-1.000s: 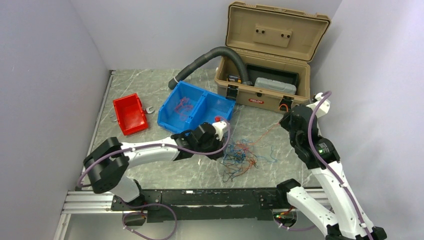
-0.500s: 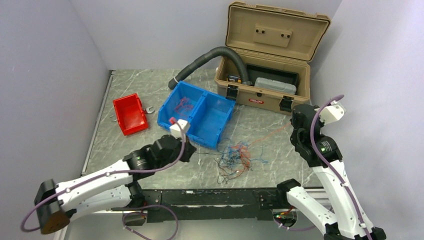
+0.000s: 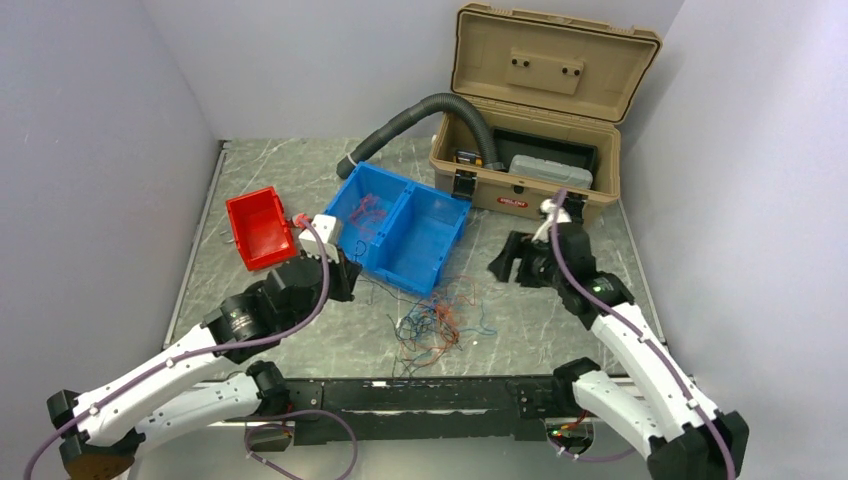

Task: Untangle the cables

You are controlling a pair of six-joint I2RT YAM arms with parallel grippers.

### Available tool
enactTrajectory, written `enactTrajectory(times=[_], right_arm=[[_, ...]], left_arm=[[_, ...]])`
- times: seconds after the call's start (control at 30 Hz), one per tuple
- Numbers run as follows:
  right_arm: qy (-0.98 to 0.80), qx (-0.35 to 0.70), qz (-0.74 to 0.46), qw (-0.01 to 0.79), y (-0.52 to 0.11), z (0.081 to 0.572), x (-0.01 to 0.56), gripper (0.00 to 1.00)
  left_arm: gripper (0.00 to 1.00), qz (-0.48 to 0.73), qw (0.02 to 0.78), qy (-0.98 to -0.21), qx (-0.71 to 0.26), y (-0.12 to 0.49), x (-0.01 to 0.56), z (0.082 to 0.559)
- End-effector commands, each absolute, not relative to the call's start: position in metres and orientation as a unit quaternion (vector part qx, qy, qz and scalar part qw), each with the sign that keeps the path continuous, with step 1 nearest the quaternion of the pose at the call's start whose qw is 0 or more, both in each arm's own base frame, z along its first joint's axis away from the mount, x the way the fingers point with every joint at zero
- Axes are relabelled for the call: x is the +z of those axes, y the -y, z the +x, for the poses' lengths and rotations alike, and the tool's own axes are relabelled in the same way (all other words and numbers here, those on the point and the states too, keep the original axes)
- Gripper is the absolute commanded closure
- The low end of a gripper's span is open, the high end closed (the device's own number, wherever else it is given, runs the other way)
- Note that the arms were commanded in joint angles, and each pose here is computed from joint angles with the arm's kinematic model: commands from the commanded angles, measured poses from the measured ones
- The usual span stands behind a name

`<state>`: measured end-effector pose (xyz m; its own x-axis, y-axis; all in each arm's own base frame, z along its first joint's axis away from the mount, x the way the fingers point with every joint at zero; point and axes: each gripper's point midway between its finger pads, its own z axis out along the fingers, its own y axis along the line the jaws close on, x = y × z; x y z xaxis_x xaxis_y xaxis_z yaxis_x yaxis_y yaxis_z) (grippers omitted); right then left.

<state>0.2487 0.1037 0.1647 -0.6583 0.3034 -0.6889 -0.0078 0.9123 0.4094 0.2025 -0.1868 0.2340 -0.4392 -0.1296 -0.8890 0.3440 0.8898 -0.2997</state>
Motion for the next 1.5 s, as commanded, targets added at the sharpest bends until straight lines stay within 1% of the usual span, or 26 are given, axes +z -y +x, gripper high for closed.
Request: enactTrajectory(times=[0.0,0.1,0.23,0.43,0.5,0.53,0.6,0.7,0.73,0.8,0.87,0.97,1.03,1.07,1.2,1.3,1.47], right_arm=[[-0.839,0.341,-0.142,0.401,-0.196,0.220,0.191,0.24],[-0.827,0.360,-0.197,0.384,-0.222,0.200,0.178,0.24],[-0.813,0.385,-0.241,0.366,-0.245,0.180,0.160,0.26],[-0.836,0.356,-0.256,0.330,-0.255,0.173,0.113,0.32],[-0.838,0.357,-0.251,0.328,-0.259,0.173,0.105,0.36],[-0.839,0.357,-0.247,0.327,-0.261,0.173,0.101,0.40],[-0.849,0.346,-0.225,0.331,-0.259,0.179,0.095,0.55],[-0.855,0.330,-0.191,0.352,-0.253,0.189,0.097,0.89],[-0.858,0.324,-0.171,0.361,-0.248,0.192,0.100,1.00],[-0.863,0.294,-0.119,0.394,-0.229,0.203,0.106,1.00],[-0.871,0.227,-0.038,0.434,-0.190,0.216,0.111,1.00],[-0.861,0.128,0.091,0.483,-0.121,0.227,0.126,1.00],[-0.841,0.066,0.191,0.502,-0.071,0.226,0.138,1.00],[-0.827,0.047,0.239,0.507,-0.050,0.224,0.143,1.00],[-0.775,0.012,0.352,0.525,-0.002,0.213,0.165,1.00],[-0.739,-0.021,0.396,0.545,0.021,0.205,0.183,1.00],[-0.706,-0.078,0.419,0.566,0.047,0.195,0.205,1.00]], left_arm=[[1.00,0.092,0.546,-0.801,-0.227,0.196,0.256,0.210],[1.00,0.101,0.549,-0.798,-0.228,0.202,0.264,0.213],[1.00,0.106,0.553,-0.797,-0.218,0.204,0.272,0.218],[1.00,0.111,0.563,-0.794,-0.199,0.202,0.285,0.224],[1.00,0.113,0.565,-0.794,-0.196,0.201,0.287,0.225],[1.00,0.113,0.564,-0.794,-0.195,0.201,0.288,0.226],[1.00,0.113,0.564,-0.795,-0.192,0.201,0.288,0.226],[1.00,0.100,0.565,-0.799,-0.179,0.194,0.287,0.229],[1.00,0.073,0.561,-0.809,-0.161,0.183,0.284,0.231],[1.00,0.017,0.553,-0.824,-0.122,0.156,0.277,0.238],[1.00,-0.041,0.547,-0.831,-0.089,0.121,0.271,0.243],[1.00,-0.108,0.550,-0.826,-0.065,0.078,0.267,0.245],[1.00,-0.154,0.556,-0.816,-0.043,0.050,0.267,0.243],[1.00,-0.173,0.556,-0.812,-0.033,0.039,0.268,0.241],[1.00,-0.217,0.565,-0.796,-0.019,0.015,0.276,0.231],[1.00,-0.225,0.574,-0.787,-0.026,0.012,0.280,0.228],[1.00,-0.263,0.564,-0.783,0.010,-0.005,0.277,0.219]])
